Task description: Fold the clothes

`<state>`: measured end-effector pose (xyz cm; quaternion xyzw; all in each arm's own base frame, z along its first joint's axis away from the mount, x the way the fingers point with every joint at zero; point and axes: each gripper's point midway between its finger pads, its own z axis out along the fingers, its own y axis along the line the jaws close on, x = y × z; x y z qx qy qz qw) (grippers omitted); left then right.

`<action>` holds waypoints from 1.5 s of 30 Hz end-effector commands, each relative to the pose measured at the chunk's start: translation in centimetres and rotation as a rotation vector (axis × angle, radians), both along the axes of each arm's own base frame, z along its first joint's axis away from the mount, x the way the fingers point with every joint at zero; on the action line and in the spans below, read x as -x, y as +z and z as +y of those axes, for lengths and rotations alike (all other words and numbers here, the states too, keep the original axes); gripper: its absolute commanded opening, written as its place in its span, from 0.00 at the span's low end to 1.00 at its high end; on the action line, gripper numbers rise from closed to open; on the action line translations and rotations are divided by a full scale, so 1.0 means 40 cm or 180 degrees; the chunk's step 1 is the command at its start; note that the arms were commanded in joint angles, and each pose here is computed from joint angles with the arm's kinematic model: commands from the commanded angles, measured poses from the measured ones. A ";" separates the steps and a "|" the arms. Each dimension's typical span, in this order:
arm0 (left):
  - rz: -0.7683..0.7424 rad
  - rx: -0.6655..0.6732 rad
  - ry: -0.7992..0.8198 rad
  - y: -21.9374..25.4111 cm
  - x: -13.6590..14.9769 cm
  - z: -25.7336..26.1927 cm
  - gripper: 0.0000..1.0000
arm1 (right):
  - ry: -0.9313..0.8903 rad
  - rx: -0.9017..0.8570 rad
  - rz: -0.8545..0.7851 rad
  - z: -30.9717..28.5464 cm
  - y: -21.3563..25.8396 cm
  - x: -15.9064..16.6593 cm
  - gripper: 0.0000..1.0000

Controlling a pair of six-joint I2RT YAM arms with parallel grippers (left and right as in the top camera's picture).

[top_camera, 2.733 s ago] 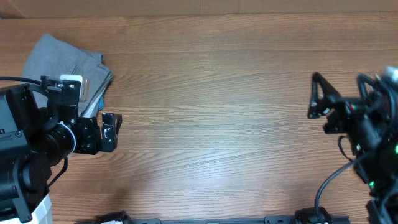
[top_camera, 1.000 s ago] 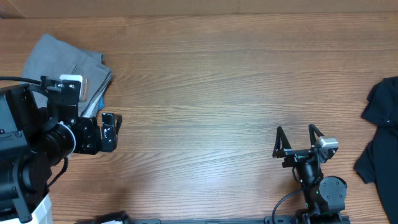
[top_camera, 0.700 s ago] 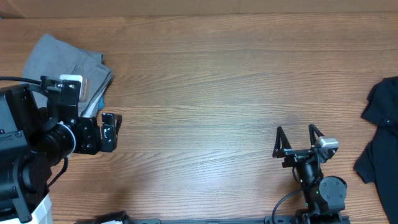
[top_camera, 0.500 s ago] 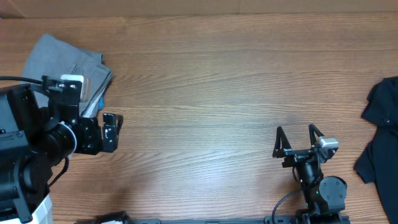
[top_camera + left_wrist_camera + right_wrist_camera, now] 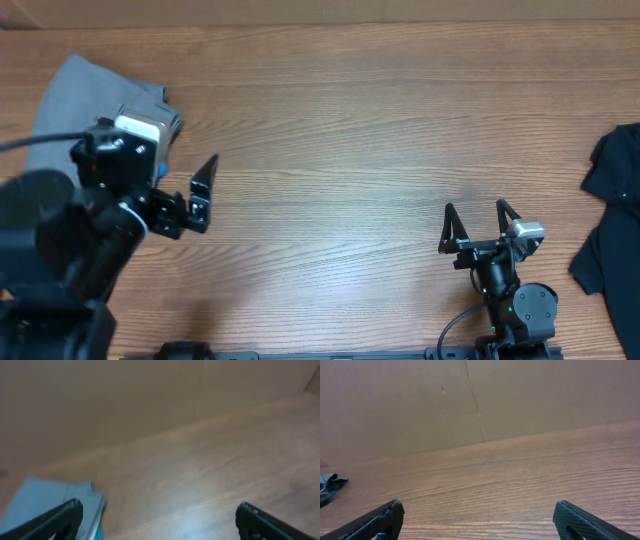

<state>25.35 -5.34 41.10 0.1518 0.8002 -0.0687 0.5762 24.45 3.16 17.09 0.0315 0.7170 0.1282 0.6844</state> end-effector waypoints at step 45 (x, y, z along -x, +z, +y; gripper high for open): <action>-0.0392 0.0254 0.0167 -0.661 0.054 0.008 1.00 | 0.0009 -0.0022 -0.0030 0.001 -0.001 0.000 1.00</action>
